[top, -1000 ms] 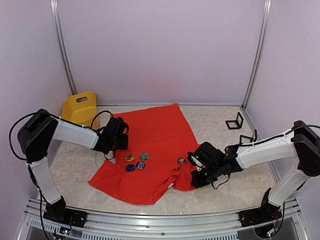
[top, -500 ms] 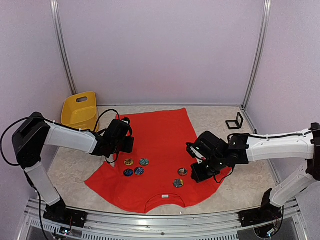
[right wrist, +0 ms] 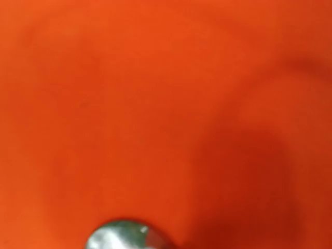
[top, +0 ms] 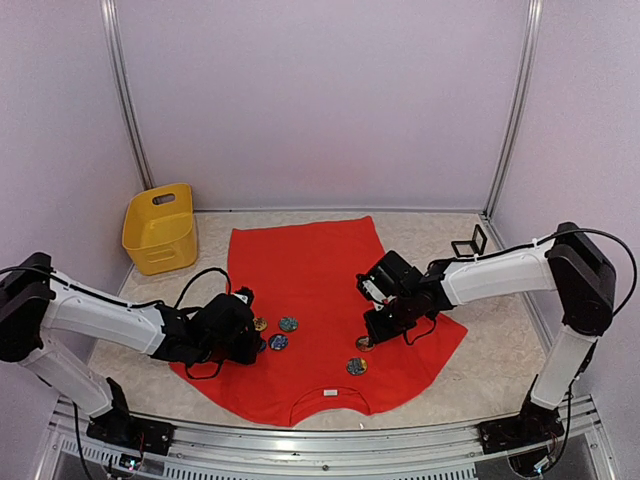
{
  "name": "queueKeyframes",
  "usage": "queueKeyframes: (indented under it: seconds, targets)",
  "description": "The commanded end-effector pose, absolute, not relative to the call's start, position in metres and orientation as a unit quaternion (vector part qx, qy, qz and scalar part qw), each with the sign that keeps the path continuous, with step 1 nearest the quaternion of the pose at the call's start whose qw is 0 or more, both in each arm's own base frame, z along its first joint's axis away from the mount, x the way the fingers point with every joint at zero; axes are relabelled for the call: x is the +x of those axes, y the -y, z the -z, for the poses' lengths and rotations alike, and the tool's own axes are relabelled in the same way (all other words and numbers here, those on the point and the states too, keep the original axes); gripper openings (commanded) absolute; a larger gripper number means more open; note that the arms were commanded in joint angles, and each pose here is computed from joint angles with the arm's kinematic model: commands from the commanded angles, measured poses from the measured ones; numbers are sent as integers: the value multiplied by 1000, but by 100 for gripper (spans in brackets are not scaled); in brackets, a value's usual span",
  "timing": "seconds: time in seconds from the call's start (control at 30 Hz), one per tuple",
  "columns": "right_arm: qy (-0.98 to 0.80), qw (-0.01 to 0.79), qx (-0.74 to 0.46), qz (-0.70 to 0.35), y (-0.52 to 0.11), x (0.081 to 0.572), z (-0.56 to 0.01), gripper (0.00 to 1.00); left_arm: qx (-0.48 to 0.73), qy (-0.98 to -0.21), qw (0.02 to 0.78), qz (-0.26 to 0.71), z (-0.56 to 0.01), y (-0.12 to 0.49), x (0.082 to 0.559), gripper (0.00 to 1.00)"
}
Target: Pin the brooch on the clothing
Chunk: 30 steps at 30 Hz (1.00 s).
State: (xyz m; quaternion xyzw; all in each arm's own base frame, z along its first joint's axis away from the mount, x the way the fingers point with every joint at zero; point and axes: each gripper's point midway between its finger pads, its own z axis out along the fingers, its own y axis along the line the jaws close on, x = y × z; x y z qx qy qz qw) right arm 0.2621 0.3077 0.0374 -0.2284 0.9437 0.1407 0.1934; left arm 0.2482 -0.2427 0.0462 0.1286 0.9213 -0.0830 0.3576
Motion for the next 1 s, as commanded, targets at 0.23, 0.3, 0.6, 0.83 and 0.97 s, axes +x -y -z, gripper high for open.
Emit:
queueKeyframes:
  seconds: [0.23, 0.3, 0.6, 0.83, 0.97]
  targets:
    - [-944, 225, -201, -133, -278, 281, -52, 5, 54, -947, 313, 44, -11, 202, 227, 55]
    - [-945, 240, -184, -125, -263, 289, -62, 6, 45, -943, 328, 37, -23, 196, 231, 55]
    - [-948, 278, -93, -125, -186, 320, -61, 25, -32, -910, 411, 55, -79, 156, 262, 57]
    - [-860, 468, -18, -203, -121, 370, -140, 75, -153, -818, 554, 38, -152, 87, 312, 80]
    - [-822, 544, 13, -170, -89, 372, -167, 83, -230, -757, 612, 0, -169, 43, 310, 92]
